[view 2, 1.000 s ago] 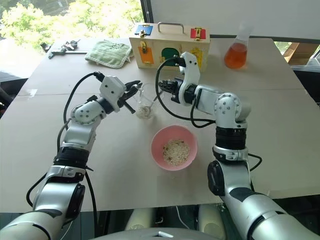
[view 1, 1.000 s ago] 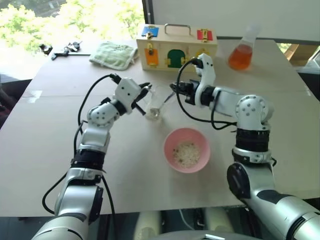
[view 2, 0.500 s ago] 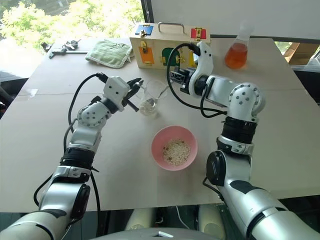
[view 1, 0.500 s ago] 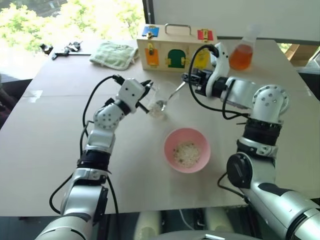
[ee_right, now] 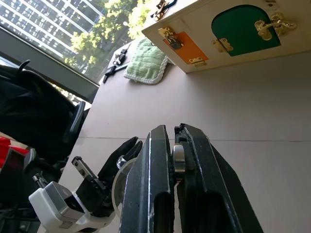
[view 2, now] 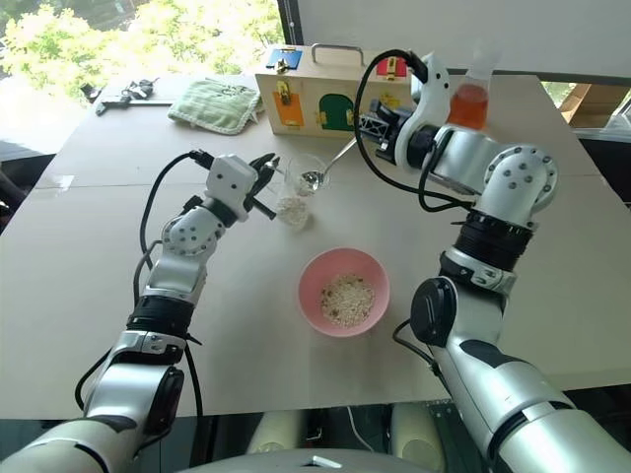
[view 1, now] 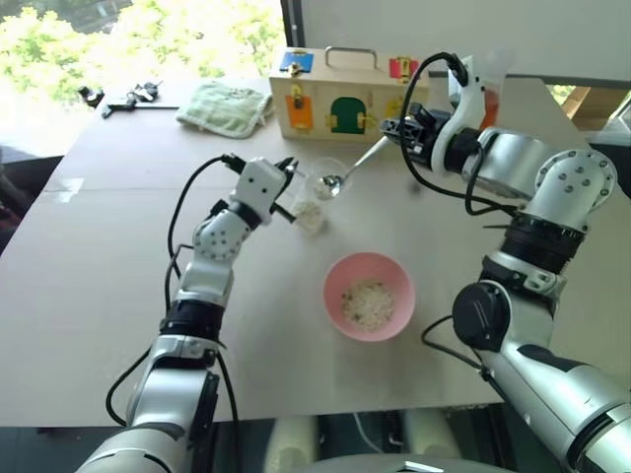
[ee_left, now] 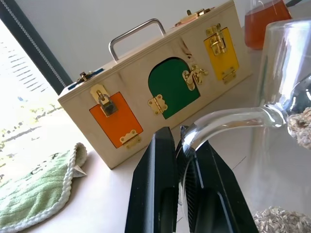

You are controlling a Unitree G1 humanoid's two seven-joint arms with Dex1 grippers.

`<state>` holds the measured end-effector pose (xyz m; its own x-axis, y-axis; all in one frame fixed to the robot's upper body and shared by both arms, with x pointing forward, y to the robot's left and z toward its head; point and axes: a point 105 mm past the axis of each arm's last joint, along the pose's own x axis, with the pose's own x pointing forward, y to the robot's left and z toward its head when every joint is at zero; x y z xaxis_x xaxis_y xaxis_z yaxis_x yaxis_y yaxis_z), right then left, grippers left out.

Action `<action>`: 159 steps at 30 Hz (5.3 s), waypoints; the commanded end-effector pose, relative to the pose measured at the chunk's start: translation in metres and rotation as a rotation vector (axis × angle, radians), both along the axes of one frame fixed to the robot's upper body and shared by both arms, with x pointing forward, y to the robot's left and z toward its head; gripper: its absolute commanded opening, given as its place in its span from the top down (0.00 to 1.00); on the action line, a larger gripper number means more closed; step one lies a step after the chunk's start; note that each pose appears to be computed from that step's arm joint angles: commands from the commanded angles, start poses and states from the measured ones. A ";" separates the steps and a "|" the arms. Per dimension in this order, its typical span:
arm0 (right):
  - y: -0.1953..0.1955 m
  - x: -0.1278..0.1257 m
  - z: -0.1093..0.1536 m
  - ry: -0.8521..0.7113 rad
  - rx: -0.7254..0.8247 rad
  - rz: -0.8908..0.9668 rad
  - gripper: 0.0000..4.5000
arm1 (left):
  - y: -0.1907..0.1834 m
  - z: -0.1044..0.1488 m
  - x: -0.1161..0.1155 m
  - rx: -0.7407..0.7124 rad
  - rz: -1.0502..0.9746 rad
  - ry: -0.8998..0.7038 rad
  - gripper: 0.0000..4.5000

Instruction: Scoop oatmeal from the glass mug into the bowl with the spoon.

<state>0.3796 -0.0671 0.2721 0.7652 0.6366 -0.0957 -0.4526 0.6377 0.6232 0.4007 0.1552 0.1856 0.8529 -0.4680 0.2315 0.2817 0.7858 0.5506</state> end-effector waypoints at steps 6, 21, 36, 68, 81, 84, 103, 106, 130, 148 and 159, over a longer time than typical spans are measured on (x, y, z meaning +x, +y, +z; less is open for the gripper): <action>-0.023 0.001 0.021 -0.003 0.075 -0.093 1.00 | 0.018 0.020 -0.008 -0.196 0.044 -0.093 0.98; -0.023 0.001 0.006 0.139 0.201 -0.121 1.00 | 0.009 0.015 -0.018 -0.338 -0.005 -0.100 0.98; -0.018 -0.002 0.013 0.171 0.293 -0.116 1.00 | -0.001 0.016 -0.016 -0.365 -0.031 -0.105 0.98; -0.053 -0.045 0.002 0.083 0.347 0.071 1.00 | -0.003 0.010 -0.012 -0.365 -0.059 -0.082 0.98; -0.065 -0.067 -0.028 0.057 0.278 0.143 1.00 | -0.001 0.008 -0.011 -0.359 -0.063 -0.074 0.98; -0.069 -0.075 -0.040 0.069 0.238 0.166 1.00 | -0.001 0.008 -0.010 -0.358 -0.063 -0.071 0.98; -0.051 -0.114 -0.032 -0.117 -0.129 0.315 1.00 | -0.006 0.006 -0.007 -0.361 -0.083 -0.061 0.98; -0.050 -0.114 -0.033 -0.184 -0.193 0.321 1.00 | -0.005 0.006 -0.007 -0.359 -0.082 -0.061 0.98; -0.048 -0.140 -0.033 -0.698 -0.411 0.542 1.00 | -0.004 0.002 -0.007 -0.360 -0.082 -0.049 0.98; -0.067 -0.128 -0.033 -0.484 -0.156 0.457 1.00 | -0.005 0.001 -0.006 -0.359 -0.083 -0.051 0.98; -0.081 -0.110 -0.051 -0.126 0.080 0.336 1.00 | -0.009 -0.010 -0.014 -0.318 -0.092 -0.043 0.98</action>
